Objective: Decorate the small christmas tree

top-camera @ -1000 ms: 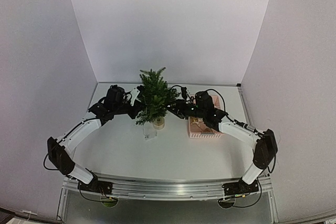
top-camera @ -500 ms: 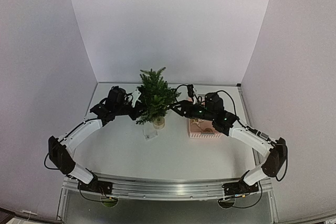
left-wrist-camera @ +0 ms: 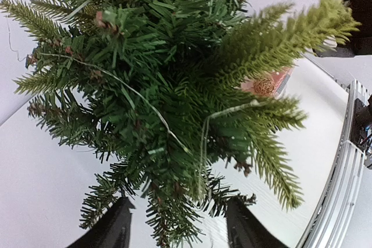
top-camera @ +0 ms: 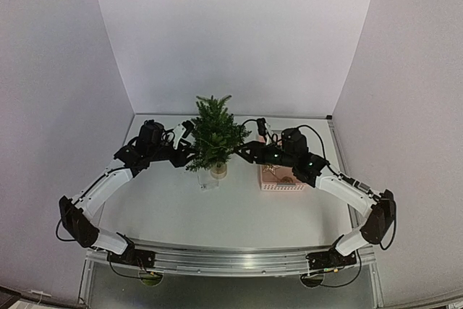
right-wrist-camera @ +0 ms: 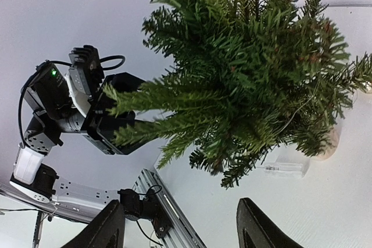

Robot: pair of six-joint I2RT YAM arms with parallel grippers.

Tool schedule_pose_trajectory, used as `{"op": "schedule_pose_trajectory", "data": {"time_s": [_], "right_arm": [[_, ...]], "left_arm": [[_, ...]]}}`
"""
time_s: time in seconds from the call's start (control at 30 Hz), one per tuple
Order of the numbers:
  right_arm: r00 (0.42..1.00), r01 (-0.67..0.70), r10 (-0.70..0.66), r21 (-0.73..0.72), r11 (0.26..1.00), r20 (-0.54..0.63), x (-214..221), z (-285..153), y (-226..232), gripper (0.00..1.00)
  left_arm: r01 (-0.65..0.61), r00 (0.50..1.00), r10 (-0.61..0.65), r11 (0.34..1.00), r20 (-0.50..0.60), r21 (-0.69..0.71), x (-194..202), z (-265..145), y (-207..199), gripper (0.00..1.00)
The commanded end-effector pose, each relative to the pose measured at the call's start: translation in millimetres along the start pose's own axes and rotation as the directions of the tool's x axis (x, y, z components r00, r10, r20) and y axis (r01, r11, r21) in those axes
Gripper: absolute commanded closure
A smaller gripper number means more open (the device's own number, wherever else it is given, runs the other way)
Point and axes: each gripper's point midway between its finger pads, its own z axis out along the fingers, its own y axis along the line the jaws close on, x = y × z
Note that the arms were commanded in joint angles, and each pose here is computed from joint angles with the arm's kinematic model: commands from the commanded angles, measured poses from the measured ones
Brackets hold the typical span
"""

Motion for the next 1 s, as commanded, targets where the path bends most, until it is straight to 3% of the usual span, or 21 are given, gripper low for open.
{"op": "schedule_pose_trajectory", "data": {"time_s": [0.0, 0.17, 0.37, 0.47, 0.6, 0.77, 0.97], "right_arm": [[0.999, 0.048, -0.048, -0.015, 0.999, 0.000, -1, -8, 11, 0.36], [0.998, 0.060, -0.060, -0.015, 0.998, 0.005, -2, -9, 12, 0.36], [0.998, 0.070, -0.070, 0.012, 0.997, 0.007, 0, -16, 9, 0.36], [0.997, 0.080, -0.080, 0.030, 0.996, 0.021, -1, -19, 7, 0.35], [0.994, 0.101, -0.103, 0.043, 0.994, 0.036, -3, -21, 5, 0.36], [0.986, 0.155, -0.157, 0.050, 0.987, 0.048, -7, -23, 7, 0.35], [0.972, 0.222, -0.226, 0.060, 0.973, 0.069, -11, -27, 9, 0.35]], "left_arm": [[0.009, 1.000, -0.009, 1.000, 0.011, 0.008, 1, -18, -8, 0.39], [0.030, 0.999, -0.030, 0.999, 0.011, 0.012, 3, -27, -12, 0.34], [0.075, 0.997, -0.075, 0.997, 0.034, 0.005, 38, -48, -22, 0.46], [0.065, 0.990, -0.065, 0.998, 0.121, 0.003, 57, -52, -26, 0.46], [0.056, 0.987, -0.060, 0.998, 0.147, 0.033, 90, -29, -27, 0.42], [0.080, 0.993, -0.081, 0.997, 0.091, 0.014, 122, 19, -9, 0.35], [0.090, 0.985, -0.095, 0.995, 0.142, 0.043, 130, 48, -6, 0.34]]}}
